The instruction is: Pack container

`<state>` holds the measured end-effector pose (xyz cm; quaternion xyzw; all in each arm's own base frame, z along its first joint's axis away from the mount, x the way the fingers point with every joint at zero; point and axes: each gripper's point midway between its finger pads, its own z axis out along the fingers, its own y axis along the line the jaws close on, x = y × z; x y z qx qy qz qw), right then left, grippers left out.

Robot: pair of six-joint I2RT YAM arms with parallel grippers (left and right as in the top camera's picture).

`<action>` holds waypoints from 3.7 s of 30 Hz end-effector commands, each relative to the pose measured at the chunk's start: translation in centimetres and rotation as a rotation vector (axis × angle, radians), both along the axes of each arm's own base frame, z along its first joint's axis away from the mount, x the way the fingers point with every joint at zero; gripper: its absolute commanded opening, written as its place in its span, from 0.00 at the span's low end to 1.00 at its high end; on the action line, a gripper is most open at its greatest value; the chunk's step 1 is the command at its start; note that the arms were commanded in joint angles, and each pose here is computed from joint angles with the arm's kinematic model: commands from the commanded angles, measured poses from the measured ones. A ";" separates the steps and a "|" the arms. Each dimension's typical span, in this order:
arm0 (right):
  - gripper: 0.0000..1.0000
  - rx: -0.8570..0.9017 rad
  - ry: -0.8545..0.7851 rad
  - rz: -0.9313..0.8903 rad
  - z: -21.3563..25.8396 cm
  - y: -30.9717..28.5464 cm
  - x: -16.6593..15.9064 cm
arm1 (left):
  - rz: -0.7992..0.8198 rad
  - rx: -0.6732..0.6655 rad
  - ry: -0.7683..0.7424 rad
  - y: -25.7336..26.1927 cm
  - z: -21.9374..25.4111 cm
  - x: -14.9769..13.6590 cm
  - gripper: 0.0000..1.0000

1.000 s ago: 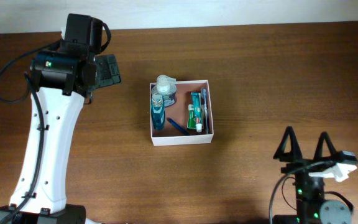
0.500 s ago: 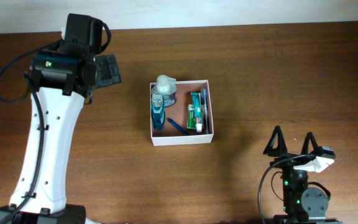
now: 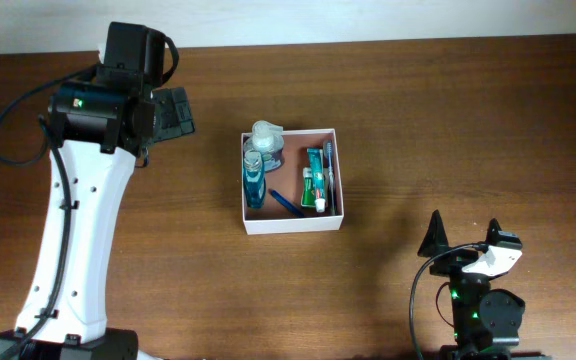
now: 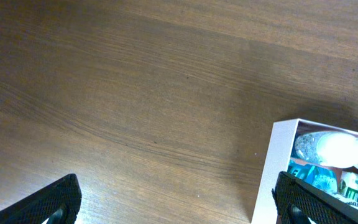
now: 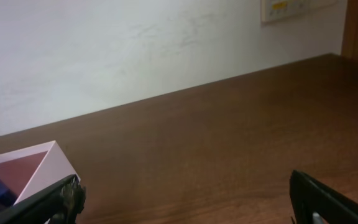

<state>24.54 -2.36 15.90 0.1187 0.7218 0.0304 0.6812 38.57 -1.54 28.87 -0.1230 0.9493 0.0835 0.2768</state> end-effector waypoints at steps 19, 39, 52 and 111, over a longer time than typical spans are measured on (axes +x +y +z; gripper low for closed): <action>0.98 -0.011 0.007 0.043 -0.3 0.8 0.0 | 0.002 0.009 -0.026 0.4 1.0 -0.1 0.99; 0.98 -0.011 0.007 0.043 -0.3 0.8 0.0 | 0.002 0.003 -0.060 0.5 2.2 -0.8 0.99; 0.98 -0.011 0.007 0.043 -0.3 0.8 0.0 | 0.005 -0.050 -0.359 2.8 10.0 -13.7 0.99; 0.98 -0.011 0.008 0.043 -0.3 0.8 0.0 | -0.137 -0.215 -1.004 0.6 -9.4 -14.8 0.99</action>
